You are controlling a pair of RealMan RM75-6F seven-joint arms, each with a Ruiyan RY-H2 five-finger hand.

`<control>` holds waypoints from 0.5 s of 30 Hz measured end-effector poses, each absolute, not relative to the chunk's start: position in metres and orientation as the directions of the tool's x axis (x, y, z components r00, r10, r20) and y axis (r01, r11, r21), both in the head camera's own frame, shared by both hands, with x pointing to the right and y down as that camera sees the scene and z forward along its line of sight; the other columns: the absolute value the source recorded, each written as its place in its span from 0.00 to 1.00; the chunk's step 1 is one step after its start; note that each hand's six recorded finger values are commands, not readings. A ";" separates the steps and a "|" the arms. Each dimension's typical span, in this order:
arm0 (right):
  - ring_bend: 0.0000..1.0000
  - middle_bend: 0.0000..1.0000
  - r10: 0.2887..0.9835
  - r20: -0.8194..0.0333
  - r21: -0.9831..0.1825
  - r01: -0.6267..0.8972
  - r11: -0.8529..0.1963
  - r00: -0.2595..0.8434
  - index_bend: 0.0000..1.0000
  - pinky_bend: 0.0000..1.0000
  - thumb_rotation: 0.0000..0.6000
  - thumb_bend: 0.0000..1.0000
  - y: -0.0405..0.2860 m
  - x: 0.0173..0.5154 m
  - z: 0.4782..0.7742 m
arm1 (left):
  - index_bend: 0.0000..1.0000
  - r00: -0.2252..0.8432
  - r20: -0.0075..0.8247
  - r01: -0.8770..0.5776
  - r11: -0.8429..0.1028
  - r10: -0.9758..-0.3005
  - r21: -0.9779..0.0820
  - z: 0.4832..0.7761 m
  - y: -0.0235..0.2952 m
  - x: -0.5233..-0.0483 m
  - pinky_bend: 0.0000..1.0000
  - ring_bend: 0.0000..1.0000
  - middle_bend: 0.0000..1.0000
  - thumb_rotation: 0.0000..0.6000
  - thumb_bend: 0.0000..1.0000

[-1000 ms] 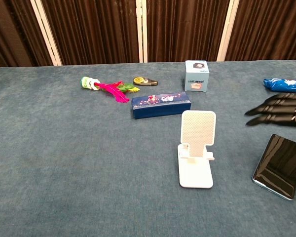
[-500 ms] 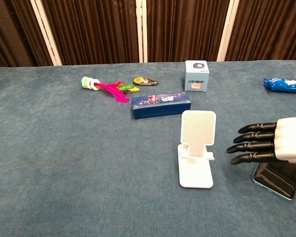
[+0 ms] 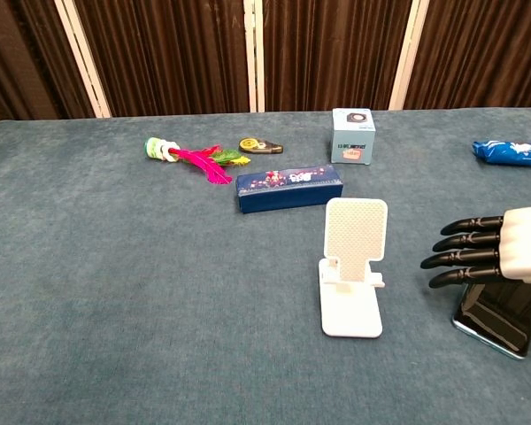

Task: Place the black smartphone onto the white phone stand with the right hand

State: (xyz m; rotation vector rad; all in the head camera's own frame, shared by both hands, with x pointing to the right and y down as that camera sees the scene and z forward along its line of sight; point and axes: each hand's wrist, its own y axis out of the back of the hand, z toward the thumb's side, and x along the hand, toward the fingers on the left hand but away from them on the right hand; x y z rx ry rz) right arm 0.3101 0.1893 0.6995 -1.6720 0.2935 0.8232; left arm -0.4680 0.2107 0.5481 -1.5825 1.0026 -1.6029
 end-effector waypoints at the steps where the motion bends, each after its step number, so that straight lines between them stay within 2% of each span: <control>1: 0.00 0.06 0.235 -0.658 -0.750 -0.599 -0.279 0.715 0.07 0.00 1.00 0.00 0.189 0.312 0.701 | 0.00 -0.047 0.489 -0.057 -0.486 -0.871 -0.872 0.548 0.211 -0.468 0.00 0.00 0.00 1.00 0.00; 9: 0.01 0.11 0.249 -0.682 -0.730 -0.617 -0.295 0.688 0.11 0.00 1.00 0.00 0.184 0.323 0.710 | 0.00 -0.045 0.491 -0.050 -0.489 -0.870 -0.871 0.550 0.211 -0.467 0.00 0.00 0.00 1.00 0.00; 15: 0.10 0.23 0.239 -0.685 -0.725 -0.614 -0.313 0.688 0.22 0.06 1.00 0.01 0.184 0.327 0.715 | 0.00 -0.042 0.493 -0.048 -0.491 -0.869 -0.870 0.551 0.211 -0.466 0.00 0.00 0.00 1.00 0.00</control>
